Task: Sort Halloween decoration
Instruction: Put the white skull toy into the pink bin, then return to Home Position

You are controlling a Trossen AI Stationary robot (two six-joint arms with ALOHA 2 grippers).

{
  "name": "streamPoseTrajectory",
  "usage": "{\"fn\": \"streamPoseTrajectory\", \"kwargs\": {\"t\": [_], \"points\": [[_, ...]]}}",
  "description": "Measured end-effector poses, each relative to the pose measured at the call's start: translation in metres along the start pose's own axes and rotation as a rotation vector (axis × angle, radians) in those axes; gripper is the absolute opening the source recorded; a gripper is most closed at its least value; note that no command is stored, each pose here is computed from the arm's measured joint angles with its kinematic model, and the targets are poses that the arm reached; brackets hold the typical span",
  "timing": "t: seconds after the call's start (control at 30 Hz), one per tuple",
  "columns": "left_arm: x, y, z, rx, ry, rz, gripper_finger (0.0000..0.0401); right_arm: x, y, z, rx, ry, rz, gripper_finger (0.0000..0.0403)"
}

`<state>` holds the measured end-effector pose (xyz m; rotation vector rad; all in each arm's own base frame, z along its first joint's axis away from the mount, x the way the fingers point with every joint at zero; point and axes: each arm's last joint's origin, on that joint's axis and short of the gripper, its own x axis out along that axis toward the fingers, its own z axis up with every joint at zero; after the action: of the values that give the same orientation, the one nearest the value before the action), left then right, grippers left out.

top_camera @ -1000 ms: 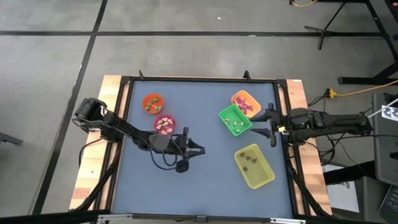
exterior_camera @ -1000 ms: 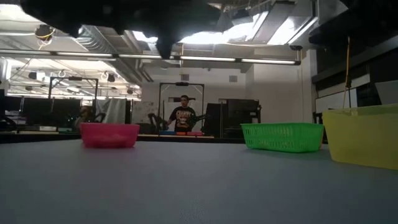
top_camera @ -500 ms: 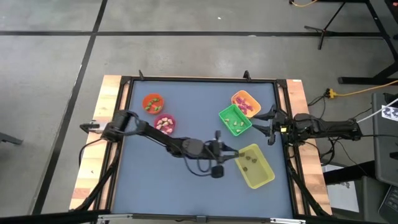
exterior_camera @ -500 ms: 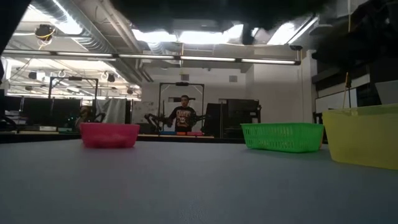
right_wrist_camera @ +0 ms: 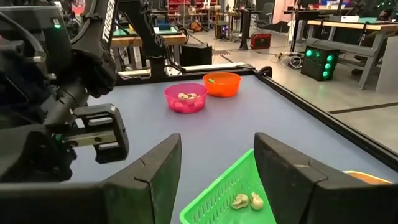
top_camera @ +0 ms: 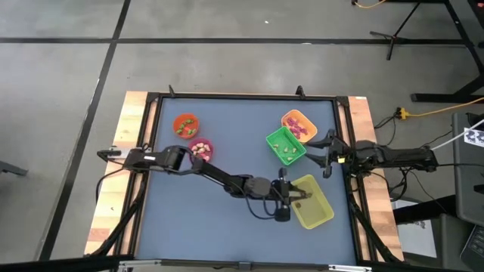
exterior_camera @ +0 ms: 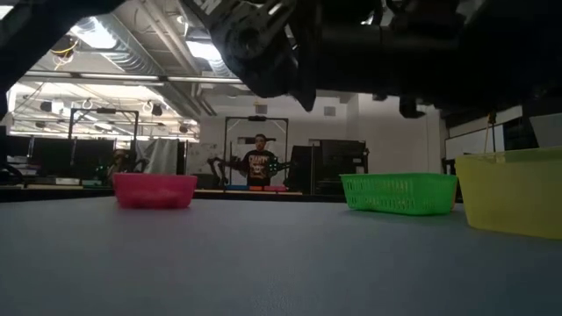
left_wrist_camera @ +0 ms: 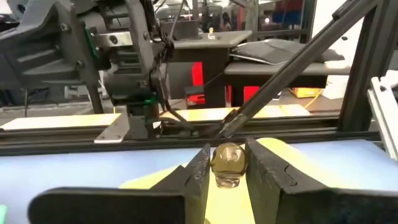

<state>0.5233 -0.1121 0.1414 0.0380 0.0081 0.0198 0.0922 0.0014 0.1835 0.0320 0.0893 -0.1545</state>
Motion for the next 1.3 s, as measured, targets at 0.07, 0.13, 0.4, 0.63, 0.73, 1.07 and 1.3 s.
{"fn": "streamPoseTrajectory", "kwargs": {"t": [0.07, 0.13, 0.4, 0.63, 0.73, 1.07, 1.3], "points": [[0.001, 0.001, -0.003, 0.003, 0.012, 0.003, 0.0065, 0.002, 0.0, -0.004, 0.003, -0.015, 0.004, 0.0199], [0.001, 0.003, -0.007, 0.012, 0.052, 0.005, 0.0067, 0.005, 0.001, -0.008, 0.005, -0.043, 0.022, 0.0199], [0.001, 0.005, -0.011, 0.023, 0.097, 0.008, 0.008, 0.009, 0.002, -0.015, -0.018, -0.109, 0.03, 0.0199], [0.002, 0.011, -0.013, 0.019, 0.118, 0.018, 0.0111, 0.009, 0.002, -0.015, -0.027, -0.111, 0.028, 0.0199], [0.003, 0.014, -0.014, -0.007, 0.12, 0.026, 0.0131, 0.009, 0.002, -0.015, -0.027, -0.11, 0.028, 0.0199], [0.003, 0.022, -0.003, -0.021, 0.136, 0.056, 0.0172, 0.009, 0.002, -0.015, -0.028, -0.106, 0.029, 0.0199], [-0.007, 0.027, 0.049, 0.138, 0.129, 0.097, 0.0149, 0.009, 0.002, -0.015, -0.028, -0.104, 0.029, 0.0199]]}}
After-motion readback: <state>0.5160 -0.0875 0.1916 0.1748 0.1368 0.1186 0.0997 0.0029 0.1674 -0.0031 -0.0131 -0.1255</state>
